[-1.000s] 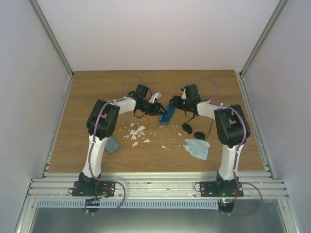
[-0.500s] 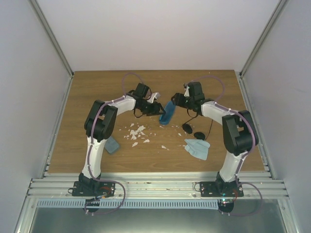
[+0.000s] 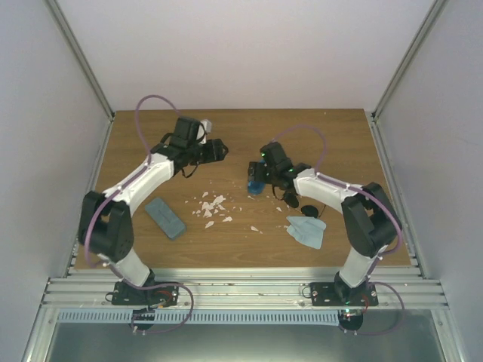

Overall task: Organize the sunglasses
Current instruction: Move the sunglasses case at the center of the board.

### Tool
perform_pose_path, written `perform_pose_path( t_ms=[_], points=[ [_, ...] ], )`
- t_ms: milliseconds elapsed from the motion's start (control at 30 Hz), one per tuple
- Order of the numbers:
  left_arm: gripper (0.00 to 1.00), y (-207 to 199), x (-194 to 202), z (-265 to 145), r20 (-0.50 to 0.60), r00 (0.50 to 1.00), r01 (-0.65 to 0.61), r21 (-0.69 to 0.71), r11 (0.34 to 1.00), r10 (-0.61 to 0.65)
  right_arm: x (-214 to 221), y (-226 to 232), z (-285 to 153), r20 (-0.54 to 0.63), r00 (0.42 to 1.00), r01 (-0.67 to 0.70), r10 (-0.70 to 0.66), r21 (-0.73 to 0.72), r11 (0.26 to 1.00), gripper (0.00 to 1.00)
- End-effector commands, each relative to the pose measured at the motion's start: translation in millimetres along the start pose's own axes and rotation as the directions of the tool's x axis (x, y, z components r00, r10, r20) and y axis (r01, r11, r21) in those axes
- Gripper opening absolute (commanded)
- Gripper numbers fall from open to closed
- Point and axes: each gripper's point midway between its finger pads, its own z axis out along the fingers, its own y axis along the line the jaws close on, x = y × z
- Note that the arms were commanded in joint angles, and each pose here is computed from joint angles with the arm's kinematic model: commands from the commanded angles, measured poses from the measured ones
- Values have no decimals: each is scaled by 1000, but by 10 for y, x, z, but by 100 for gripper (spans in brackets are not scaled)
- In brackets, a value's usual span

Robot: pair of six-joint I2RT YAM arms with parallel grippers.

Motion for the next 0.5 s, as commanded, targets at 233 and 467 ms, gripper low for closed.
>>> perform_pose_path(
  t_ms=[233, 467],
  points=[
    [72, 363, 421, -576, 91, 996, 32, -108, 994, -22, 826, 27, 338, -159, 987, 35, 1, 223, 974, 91],
    [72, 435, 645, -572, 65, 997, 41, -88, 995, -36, 891, -176, 386, -129, 991, 8, 42, 362, 932, 79]
  ],
)
